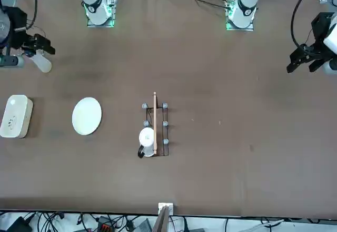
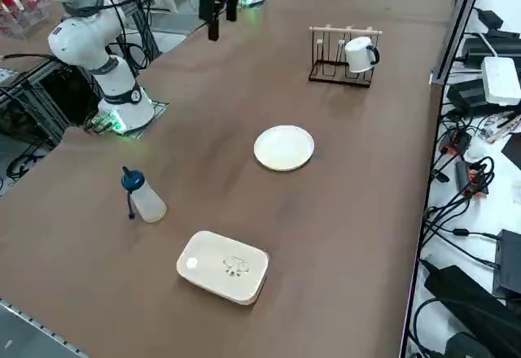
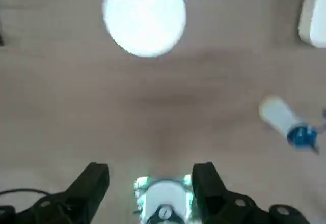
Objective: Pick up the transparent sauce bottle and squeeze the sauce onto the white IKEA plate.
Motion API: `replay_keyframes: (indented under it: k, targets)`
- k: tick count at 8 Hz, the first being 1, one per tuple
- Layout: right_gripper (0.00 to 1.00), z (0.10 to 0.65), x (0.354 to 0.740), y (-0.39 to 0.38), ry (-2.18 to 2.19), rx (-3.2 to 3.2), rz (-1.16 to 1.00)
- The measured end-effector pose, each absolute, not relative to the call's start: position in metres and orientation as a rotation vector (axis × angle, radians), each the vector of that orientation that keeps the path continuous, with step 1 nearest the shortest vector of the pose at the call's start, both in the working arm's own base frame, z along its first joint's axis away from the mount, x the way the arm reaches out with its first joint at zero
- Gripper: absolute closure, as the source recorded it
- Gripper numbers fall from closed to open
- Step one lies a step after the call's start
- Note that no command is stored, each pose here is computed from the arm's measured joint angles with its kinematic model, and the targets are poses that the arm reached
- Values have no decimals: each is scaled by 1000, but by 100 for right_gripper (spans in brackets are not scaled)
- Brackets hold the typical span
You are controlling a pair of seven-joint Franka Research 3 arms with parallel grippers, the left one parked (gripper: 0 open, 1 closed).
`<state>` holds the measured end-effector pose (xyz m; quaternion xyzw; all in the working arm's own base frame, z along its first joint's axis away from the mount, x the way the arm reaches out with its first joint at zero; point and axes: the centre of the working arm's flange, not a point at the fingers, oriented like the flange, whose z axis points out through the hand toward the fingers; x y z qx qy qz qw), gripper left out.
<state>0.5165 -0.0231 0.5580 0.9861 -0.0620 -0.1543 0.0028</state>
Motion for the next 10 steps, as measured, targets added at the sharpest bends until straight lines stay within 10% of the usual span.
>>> replay_keyframes:
  k: [4,10]
  targets:
    - [0,527,510,-25,-662,2742,-658]
    - [0,383,533,-14,-1175,1837,-338]
